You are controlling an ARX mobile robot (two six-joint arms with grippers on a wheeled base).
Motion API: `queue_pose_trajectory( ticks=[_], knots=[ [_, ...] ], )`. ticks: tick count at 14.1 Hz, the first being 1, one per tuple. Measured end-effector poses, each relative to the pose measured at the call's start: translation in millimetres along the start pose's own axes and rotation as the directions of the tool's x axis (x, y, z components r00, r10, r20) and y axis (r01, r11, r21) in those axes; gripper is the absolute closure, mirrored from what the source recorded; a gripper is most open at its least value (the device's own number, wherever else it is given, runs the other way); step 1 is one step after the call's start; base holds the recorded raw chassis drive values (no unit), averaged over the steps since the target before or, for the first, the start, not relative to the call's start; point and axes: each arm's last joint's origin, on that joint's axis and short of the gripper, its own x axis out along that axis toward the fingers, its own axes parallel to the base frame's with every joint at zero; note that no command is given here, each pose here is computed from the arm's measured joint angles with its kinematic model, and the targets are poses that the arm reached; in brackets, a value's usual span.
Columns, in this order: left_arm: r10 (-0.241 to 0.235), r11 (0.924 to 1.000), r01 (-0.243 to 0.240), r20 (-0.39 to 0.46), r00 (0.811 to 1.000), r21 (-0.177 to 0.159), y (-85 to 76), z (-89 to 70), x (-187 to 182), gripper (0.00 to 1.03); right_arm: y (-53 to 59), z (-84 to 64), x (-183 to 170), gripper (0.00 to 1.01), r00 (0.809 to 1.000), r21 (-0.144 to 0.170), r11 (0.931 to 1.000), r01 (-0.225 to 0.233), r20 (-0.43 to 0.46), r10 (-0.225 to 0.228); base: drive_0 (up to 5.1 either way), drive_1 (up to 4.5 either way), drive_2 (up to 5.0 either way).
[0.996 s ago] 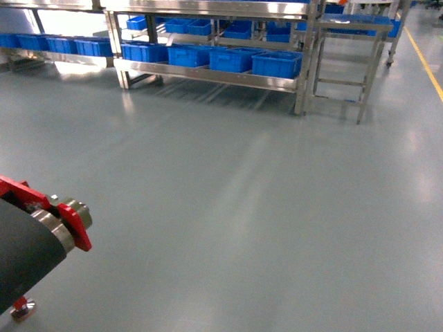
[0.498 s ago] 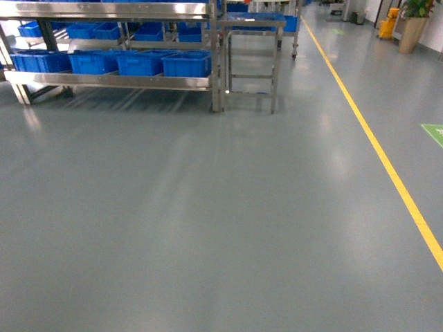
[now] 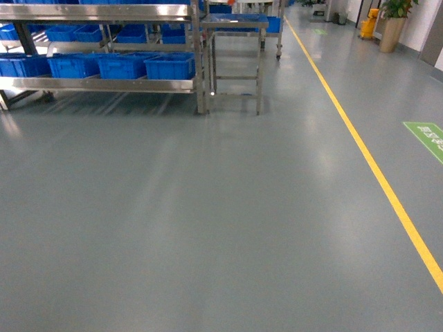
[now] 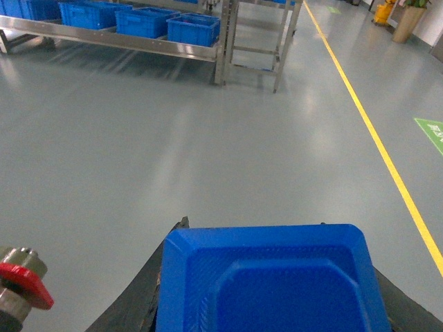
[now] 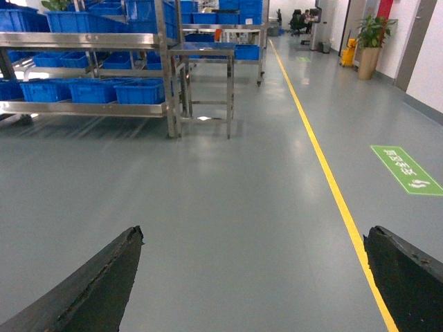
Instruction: Pick blue part to blue bin on bottom shelf
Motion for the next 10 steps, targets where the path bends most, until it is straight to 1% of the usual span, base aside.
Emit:
queue_pose_trajectory(
  ticks=[10],
  knots=[
    [0.001, 1.0, -0.001, -0.001, 1.0, 0.001, 0.0, -0.1, 0.2, 0.6, 0.0, -0.2, 0.0, 0.03, 1.0, 0.0, 1.0, 0.0, -0.002, 0.0, -1.5, -1.52, -1.5]
  ],
)
